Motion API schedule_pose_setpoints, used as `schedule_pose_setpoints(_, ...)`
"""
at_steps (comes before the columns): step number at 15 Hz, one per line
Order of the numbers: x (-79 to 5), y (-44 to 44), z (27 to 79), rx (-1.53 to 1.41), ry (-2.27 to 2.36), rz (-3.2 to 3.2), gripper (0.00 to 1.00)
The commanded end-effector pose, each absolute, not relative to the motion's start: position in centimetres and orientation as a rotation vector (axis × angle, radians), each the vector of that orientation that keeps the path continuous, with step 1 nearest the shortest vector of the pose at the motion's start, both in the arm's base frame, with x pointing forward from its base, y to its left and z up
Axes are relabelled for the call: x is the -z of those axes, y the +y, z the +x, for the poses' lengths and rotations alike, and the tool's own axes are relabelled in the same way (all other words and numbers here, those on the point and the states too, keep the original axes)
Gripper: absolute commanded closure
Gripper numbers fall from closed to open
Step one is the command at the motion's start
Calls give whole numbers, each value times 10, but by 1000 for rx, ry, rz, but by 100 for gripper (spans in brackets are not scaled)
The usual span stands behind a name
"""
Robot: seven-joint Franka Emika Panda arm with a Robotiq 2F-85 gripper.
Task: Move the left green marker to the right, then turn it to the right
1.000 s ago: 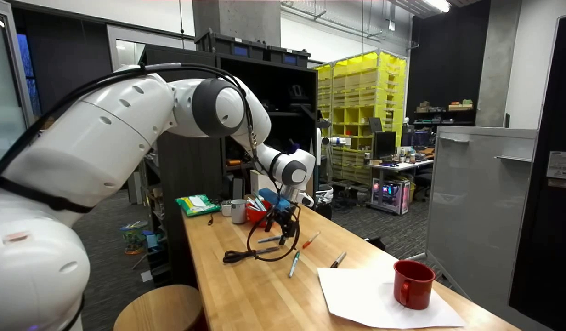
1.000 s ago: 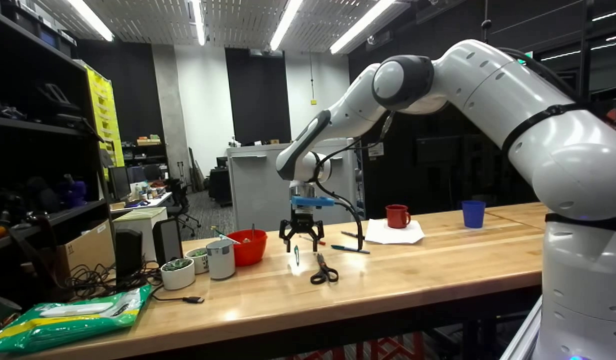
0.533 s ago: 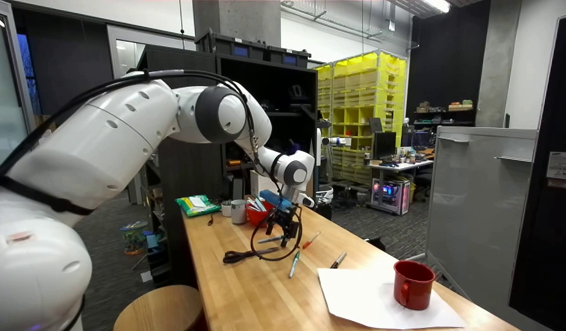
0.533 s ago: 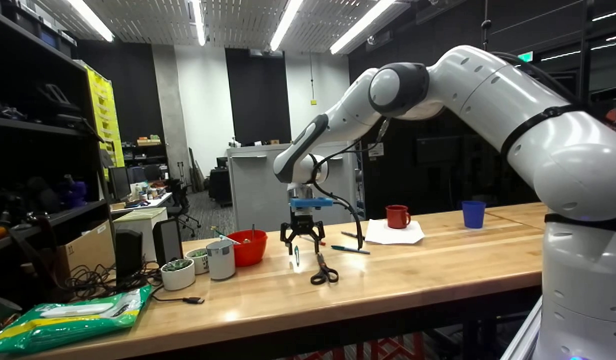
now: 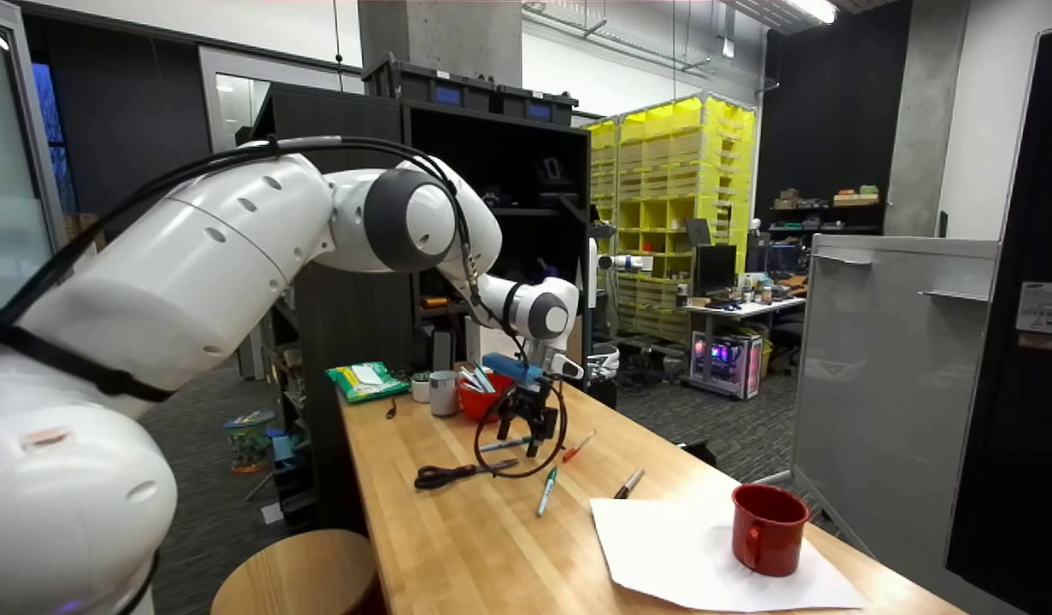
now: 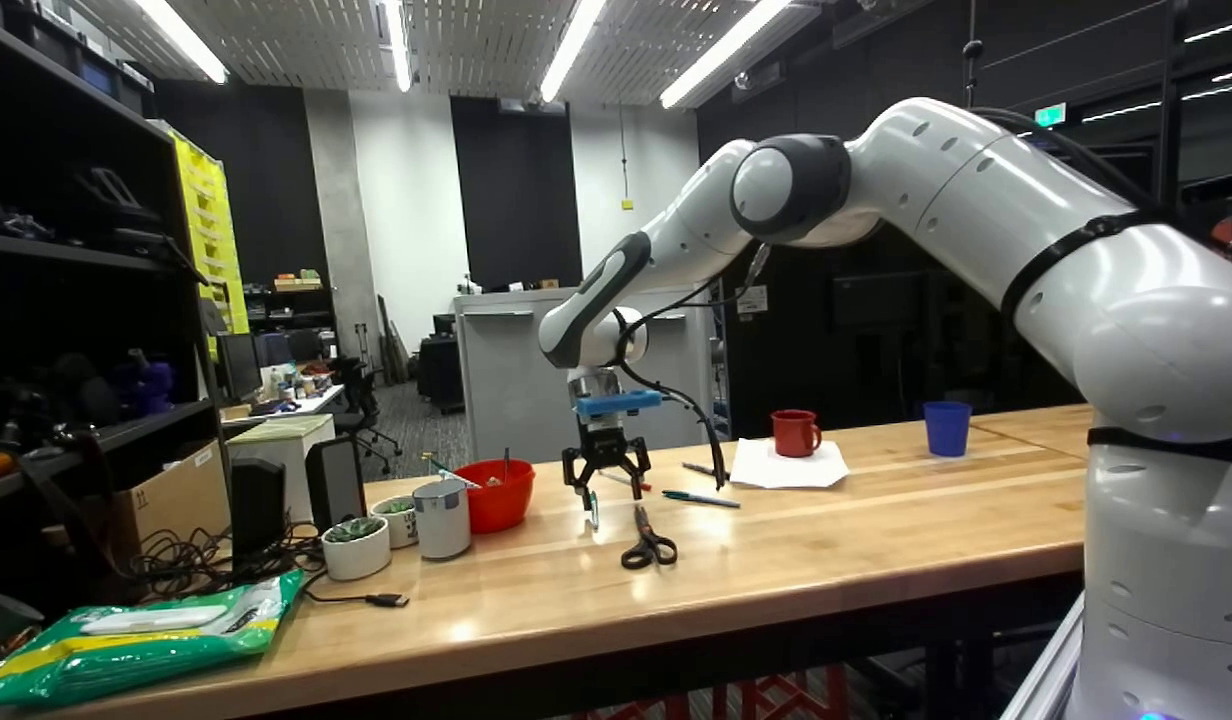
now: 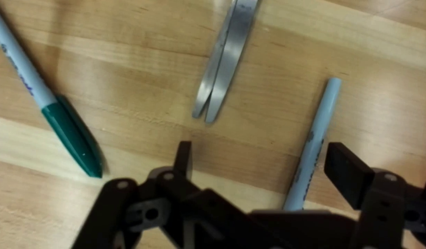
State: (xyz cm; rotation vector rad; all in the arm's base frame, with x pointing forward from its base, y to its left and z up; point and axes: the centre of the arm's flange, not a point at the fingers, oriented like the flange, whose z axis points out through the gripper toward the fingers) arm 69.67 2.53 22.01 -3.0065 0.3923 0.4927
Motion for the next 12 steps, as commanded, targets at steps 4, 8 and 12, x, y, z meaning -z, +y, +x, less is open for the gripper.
schedule_pose_setpoints(4, -224, 32, 708, -493, 380, -3008, 52)
schedule_pose_setpoints(8, -225, 31, 709, -491, 378, -3004, 83)
schedule_pose_setpoints(12, -226, 30, 708, -477, 374, -3000, 100)
